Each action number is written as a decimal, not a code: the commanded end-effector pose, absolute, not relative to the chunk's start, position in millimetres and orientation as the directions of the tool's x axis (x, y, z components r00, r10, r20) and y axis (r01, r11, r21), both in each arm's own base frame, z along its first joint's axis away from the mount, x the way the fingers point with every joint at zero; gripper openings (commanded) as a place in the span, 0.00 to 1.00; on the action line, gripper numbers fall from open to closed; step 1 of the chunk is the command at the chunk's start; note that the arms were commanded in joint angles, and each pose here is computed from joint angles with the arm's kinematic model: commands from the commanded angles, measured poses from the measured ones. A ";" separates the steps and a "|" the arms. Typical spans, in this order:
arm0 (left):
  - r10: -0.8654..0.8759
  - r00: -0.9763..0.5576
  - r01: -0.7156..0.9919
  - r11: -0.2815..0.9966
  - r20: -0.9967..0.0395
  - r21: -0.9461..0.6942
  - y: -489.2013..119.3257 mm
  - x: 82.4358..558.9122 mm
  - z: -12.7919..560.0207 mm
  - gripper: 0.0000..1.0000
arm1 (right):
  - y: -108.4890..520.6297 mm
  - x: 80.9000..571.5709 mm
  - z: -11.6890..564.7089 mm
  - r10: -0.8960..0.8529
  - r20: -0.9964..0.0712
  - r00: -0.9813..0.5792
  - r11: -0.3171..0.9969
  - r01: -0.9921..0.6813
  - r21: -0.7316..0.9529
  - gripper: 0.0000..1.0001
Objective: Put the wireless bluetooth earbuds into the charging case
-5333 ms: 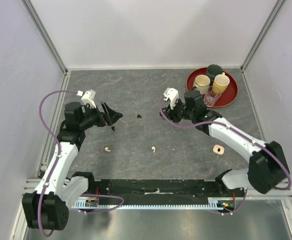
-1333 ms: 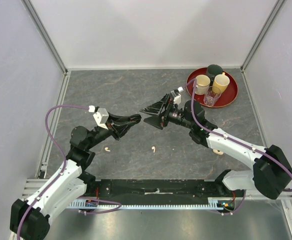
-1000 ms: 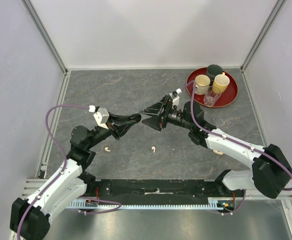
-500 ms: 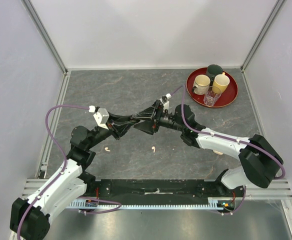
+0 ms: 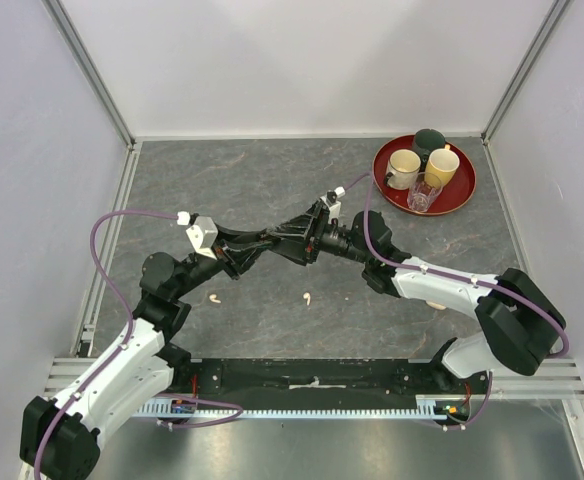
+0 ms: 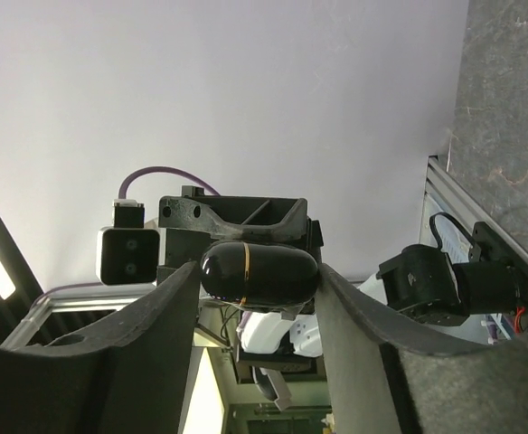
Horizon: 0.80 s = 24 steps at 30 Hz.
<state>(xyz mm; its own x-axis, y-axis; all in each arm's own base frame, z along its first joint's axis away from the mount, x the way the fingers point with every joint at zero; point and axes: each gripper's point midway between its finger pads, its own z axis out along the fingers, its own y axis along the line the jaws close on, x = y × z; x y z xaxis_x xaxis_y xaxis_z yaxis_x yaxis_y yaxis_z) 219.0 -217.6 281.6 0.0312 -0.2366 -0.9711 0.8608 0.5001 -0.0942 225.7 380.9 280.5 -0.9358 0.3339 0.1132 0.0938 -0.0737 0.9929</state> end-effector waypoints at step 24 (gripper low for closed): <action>-0.261 0.103 0.871 0.489 -0.960 -0.039 -218.5 215.0 294.3 0.57 | 377.8 223.6 304.6 0.324 0.117 -0.939 -0.180 0.060 0.982 0.27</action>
<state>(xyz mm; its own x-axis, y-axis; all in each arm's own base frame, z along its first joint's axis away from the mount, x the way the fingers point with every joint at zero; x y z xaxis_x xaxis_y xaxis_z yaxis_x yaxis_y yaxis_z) 219.2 -218.2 282.9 0.0390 -0.2410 -0.9697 0.8624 0.4983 -0.0892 224.7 378.4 288.3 -0.9357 0.3336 0.1148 0.0792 -0.1183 0.9898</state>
